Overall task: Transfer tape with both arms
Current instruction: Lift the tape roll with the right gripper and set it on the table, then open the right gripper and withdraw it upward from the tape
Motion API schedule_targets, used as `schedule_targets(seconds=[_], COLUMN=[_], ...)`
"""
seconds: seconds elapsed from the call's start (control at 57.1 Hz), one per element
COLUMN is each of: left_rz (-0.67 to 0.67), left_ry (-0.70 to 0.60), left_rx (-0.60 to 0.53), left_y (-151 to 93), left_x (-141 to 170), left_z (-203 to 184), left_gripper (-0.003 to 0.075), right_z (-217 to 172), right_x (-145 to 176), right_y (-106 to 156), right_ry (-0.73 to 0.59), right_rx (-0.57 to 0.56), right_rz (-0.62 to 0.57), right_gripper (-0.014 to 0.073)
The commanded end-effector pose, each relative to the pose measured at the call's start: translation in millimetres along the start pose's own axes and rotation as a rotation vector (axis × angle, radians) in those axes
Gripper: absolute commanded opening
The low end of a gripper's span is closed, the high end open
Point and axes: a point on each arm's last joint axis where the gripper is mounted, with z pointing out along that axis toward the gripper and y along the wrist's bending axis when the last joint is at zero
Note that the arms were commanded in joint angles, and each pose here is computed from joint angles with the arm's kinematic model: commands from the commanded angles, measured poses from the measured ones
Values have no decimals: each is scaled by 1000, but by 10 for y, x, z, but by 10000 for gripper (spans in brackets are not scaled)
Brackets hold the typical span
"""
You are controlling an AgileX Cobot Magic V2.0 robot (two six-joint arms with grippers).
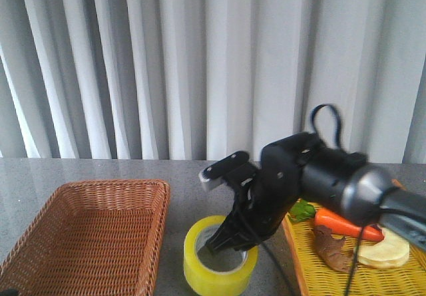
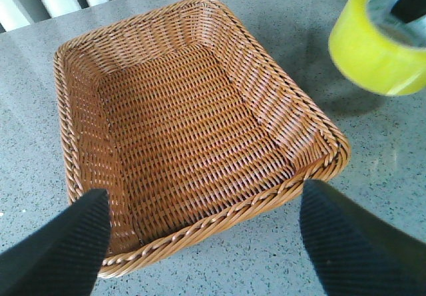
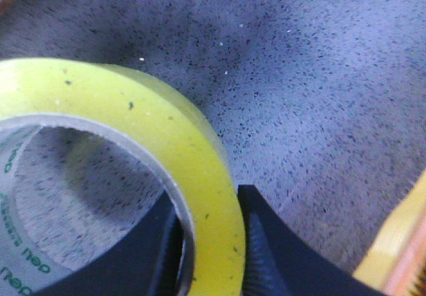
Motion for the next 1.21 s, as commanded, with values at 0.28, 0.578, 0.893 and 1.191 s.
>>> schedule_targets(seconds=[0.28, 0.578, 0.893, 1.191], left_rz=[0, 0, 0, 0], left_ry=[-98, -98, -98, -98], left_rx=[5, 5, 5, 5], left_y=[-5, -5, -5, -5], left_x=[-155, -155, -155, -155], left_z=[-56, -56, -56, -56], left_gripper=[557, 557, 557, 557], right_z=[94, -269, -1311, -1719], right_x=[-159, -256, 71, 1015], right_y=[-57, -85, -109, -65], right_ry=[-76, -184, -359, -474], right_rx=[83, 83, 100, 118], right_rz=[-7, 49, 65, 136], right_gripper=[214, 494, 477, 445])
